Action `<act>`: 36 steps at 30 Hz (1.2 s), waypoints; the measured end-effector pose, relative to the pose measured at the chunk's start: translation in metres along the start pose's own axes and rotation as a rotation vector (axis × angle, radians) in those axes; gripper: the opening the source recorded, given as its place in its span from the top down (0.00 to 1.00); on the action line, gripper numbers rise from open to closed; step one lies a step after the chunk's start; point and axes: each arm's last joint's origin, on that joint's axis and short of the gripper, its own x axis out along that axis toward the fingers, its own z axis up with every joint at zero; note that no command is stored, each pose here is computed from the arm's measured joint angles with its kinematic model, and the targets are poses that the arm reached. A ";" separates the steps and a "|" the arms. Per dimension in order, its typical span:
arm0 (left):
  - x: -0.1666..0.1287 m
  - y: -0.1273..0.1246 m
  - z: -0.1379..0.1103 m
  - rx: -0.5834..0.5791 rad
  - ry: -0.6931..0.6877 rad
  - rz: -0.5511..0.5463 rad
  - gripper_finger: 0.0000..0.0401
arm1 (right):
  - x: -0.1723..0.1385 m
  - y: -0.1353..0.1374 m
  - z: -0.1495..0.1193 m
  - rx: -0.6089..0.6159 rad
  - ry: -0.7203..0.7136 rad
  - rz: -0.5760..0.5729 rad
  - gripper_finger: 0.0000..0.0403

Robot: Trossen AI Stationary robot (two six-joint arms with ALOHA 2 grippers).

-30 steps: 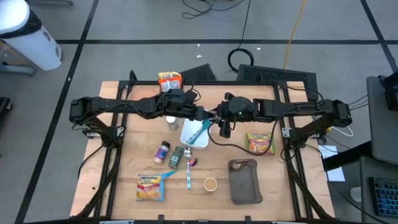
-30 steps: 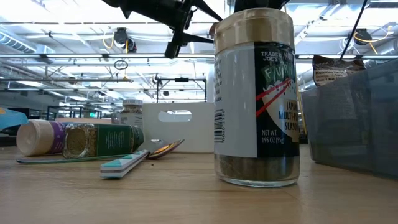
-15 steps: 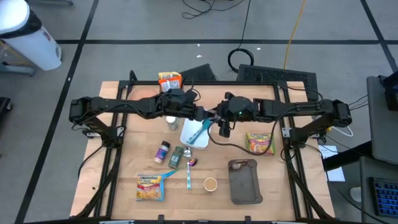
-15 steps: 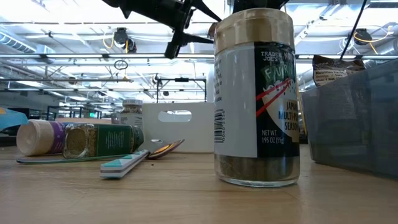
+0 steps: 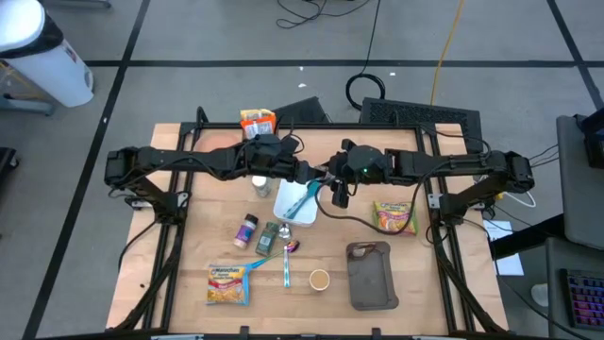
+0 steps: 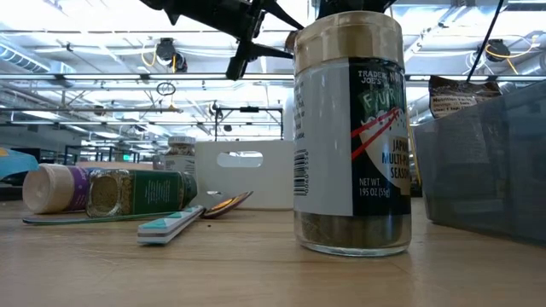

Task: Pick & Place Food Item
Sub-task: Put the brown seasoning bottle into the bottom black bin

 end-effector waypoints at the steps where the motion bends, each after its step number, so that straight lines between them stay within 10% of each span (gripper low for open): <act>1: 0.000 0.000 0.000 0.001 0.000 0.000 0.54 | 0.000 0.000 0.000 0.000 0.000 0.000 0.55; 36: -0.009 0.010 0.025 0.191 0.057 -0.053 0.54 | -0.015 -0.002 0.001 -0.026 0.012 0.004 0.39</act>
